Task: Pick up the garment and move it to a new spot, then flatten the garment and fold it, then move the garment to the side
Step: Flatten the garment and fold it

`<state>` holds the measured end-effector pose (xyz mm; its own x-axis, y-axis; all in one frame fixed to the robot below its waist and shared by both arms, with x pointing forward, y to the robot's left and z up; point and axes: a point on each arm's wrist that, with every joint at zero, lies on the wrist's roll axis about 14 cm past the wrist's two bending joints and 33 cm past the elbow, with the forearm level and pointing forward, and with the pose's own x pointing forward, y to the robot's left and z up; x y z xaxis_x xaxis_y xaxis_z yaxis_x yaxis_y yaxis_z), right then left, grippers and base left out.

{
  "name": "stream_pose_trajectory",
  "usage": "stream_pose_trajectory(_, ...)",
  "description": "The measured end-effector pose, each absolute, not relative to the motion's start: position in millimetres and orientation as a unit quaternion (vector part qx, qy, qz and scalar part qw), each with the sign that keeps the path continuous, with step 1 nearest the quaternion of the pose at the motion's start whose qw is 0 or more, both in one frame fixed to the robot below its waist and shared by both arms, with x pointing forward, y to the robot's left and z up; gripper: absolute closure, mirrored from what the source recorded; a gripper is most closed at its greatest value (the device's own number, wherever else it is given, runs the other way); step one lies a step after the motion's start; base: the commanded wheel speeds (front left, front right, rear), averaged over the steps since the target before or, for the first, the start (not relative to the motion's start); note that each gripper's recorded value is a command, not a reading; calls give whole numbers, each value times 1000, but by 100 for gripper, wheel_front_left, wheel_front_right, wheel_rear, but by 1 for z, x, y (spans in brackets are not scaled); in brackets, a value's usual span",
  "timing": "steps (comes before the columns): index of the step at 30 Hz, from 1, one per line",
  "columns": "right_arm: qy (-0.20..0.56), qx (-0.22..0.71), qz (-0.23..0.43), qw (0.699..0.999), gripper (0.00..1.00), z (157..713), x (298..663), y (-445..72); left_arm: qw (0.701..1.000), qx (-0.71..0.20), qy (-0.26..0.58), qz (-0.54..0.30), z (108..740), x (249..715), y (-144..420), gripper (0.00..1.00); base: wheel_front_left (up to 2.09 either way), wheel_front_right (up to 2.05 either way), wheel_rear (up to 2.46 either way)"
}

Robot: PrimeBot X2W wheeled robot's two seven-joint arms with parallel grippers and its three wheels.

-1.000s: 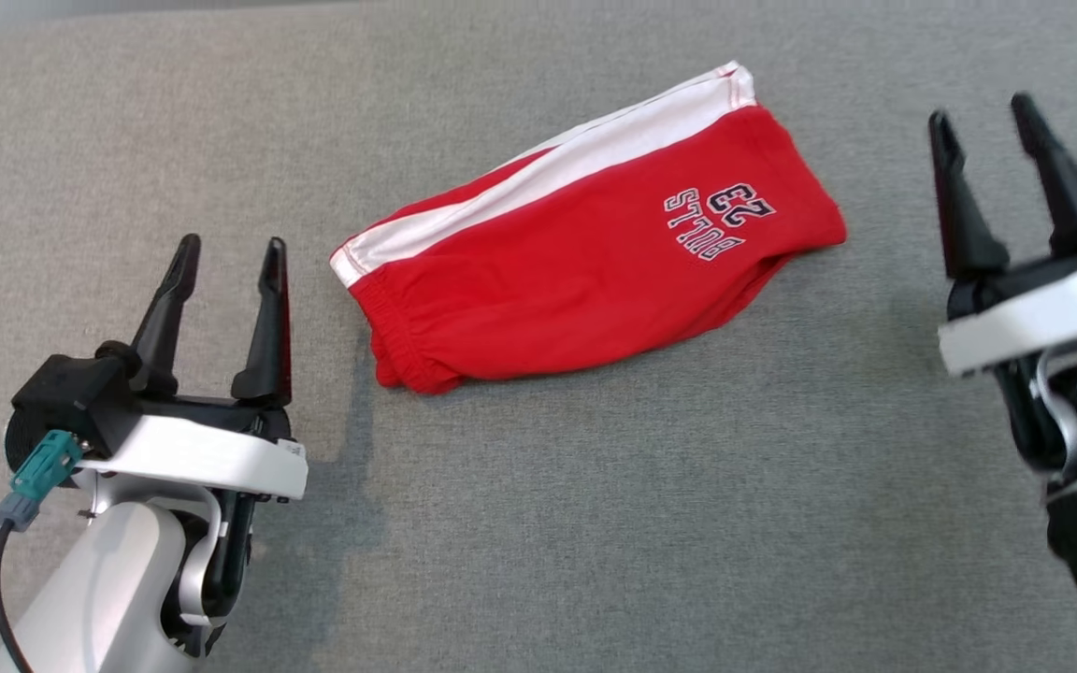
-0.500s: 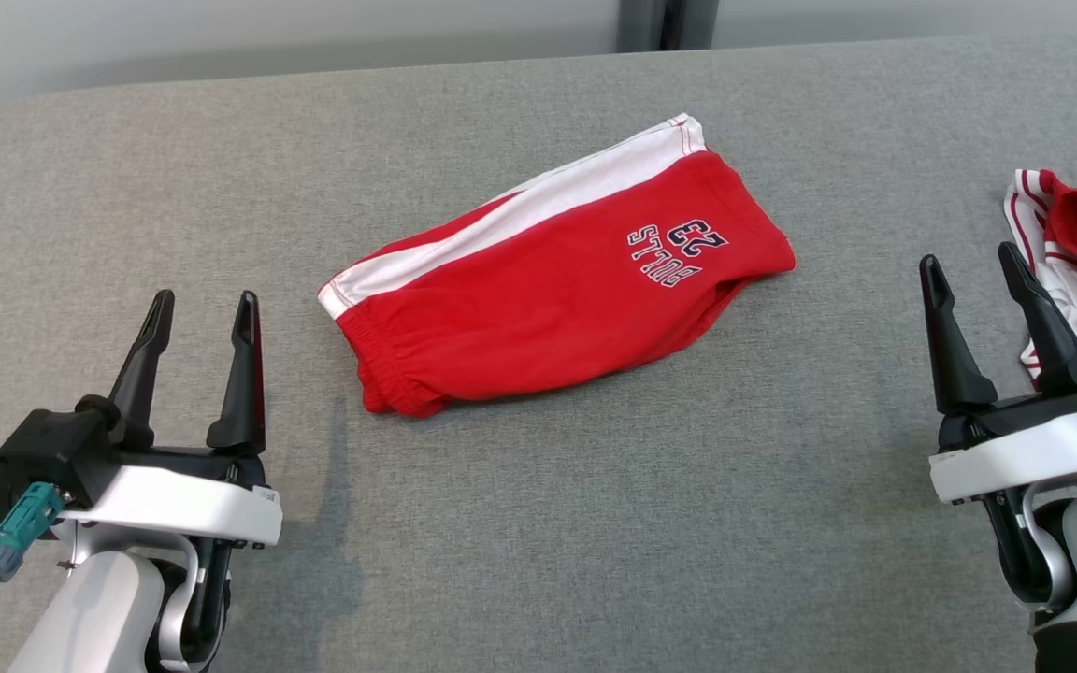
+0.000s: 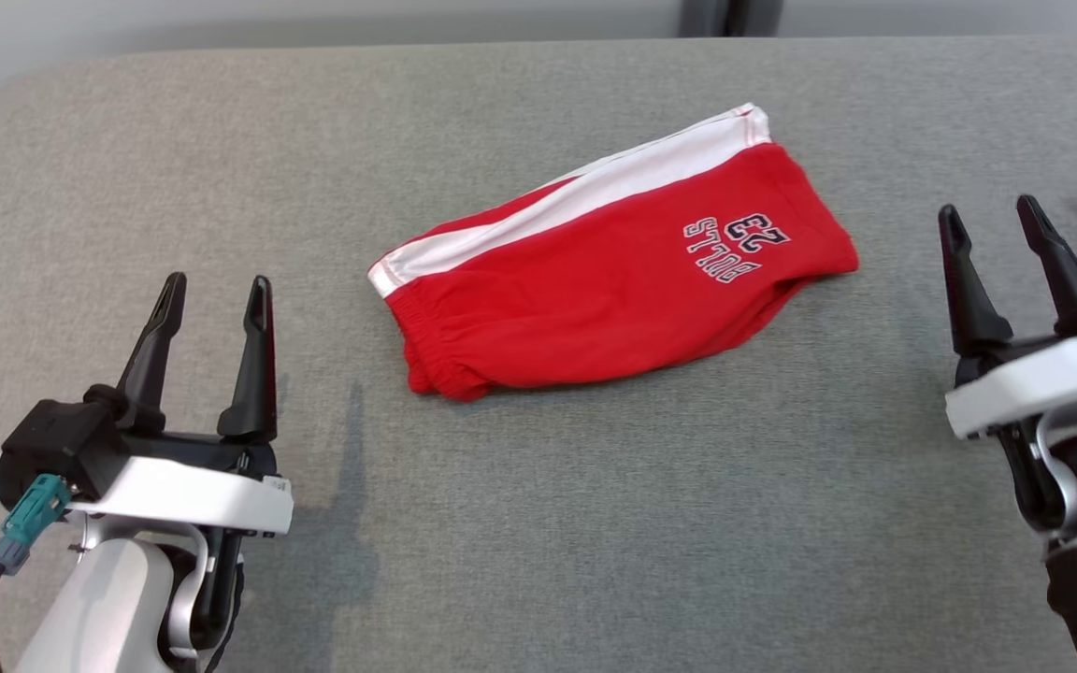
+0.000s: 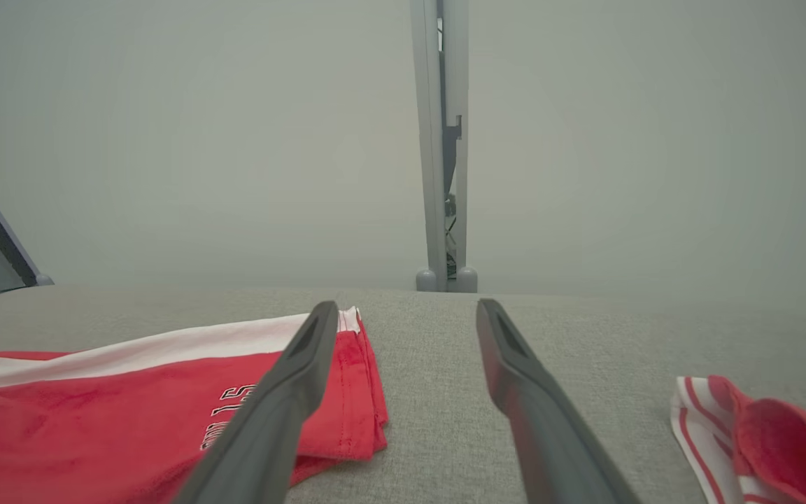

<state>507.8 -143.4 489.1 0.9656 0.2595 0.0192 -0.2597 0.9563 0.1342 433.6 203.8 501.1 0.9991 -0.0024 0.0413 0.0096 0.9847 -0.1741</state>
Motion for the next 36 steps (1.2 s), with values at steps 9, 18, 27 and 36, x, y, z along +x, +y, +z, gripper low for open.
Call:
stream_pose_trajectory(9, 96, 63, 168, 979, 0, 432, 541, -102, 996, -85, -29, 13, 503, 435, 218, 0, 0, 0, 0)
stream_pose_trajectory(18, 204, 66, 164, 963, 0, 372, 547, -85, 996, -84, -27, 27, 497, 434, 227, 0, 0, 0, 0)
stream_pose_trajectory(27, 211, 93, 159, 960, 100, 372, 544, -79, 996, -82, -26, 20, 494, 439, 223, 0, 0, 0, 0)
stream_pose_trajectory(36, 184, 138, 143, 963, 100, 378, 512, -92, 996, -85, -25, 0, 491, 444, 209, 0, 0, 0, 0)
